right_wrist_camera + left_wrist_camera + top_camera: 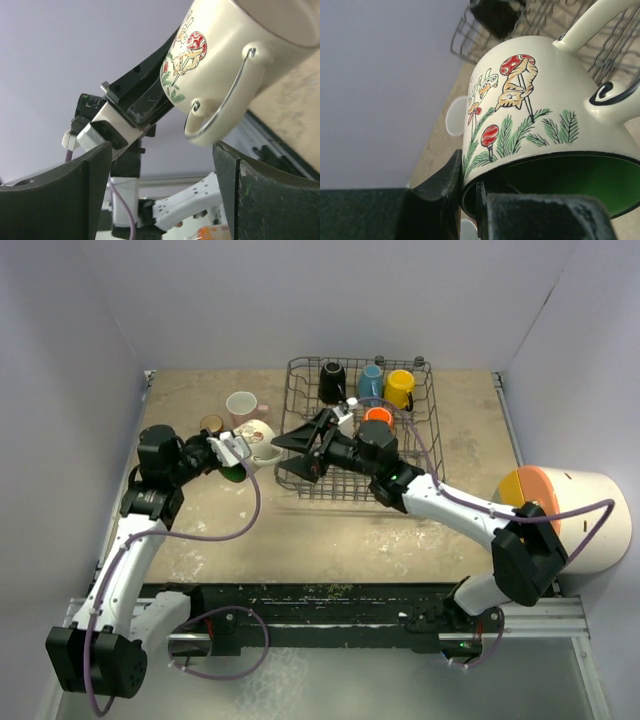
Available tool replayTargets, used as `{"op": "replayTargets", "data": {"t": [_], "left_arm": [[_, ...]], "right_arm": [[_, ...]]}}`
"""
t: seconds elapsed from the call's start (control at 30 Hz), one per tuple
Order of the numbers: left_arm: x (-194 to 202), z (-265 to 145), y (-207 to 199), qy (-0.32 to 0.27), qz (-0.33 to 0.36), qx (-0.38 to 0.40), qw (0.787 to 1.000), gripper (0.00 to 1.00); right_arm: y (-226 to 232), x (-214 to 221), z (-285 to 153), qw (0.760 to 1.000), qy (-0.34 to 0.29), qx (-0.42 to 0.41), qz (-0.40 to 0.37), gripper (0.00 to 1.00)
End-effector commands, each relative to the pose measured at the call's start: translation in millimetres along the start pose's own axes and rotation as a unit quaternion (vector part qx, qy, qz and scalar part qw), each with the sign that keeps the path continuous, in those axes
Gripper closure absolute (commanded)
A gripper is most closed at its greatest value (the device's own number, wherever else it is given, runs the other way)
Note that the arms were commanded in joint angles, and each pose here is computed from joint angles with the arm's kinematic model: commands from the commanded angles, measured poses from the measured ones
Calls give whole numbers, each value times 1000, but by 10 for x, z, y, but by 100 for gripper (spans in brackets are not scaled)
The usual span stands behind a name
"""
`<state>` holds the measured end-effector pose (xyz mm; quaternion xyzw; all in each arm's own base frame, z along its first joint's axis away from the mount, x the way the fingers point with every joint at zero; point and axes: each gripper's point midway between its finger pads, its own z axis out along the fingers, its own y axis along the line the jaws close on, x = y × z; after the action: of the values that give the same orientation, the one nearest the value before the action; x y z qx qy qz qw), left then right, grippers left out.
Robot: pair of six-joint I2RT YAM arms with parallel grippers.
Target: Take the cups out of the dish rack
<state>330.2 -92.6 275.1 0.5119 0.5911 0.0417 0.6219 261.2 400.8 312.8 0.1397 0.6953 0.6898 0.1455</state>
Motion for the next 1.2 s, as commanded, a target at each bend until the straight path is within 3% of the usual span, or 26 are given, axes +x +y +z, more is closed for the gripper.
{"op": "replayTargets", "data": {"t": [0.0, 0.3, 0.5, 0.63, 1.0, 1.17], "left_arm": [[188, -61, 407, 80, 18, -66, 994, 100], [778, -13, 144, 235, -36, 47, 970, 100], [1079, 141, 89, 320, -99, 107, 936, 100], [1357, 307, 68, 377, -123, 136, 908, 100], [1809, 822, -21, 470, -211, 145, 845, 100], [1822, 996, -110, 461, -252, 145, 838, 100]], "right_arm": [[245, -360, -258, 995, -48, 24, -84, 16], [-136, -1181, -922, 951, -150, 211, -172, 13], [-213, -1434, -1224, 920, -188, 279, -202, 12], [-276, -1479, -1290, 911, -197, 295, -209, 12], [-409, -1516, -1352, 902, -203, 314, -214, 11], [-483, -1549, -1378, 900, -207, 319, -213, 11]]}}
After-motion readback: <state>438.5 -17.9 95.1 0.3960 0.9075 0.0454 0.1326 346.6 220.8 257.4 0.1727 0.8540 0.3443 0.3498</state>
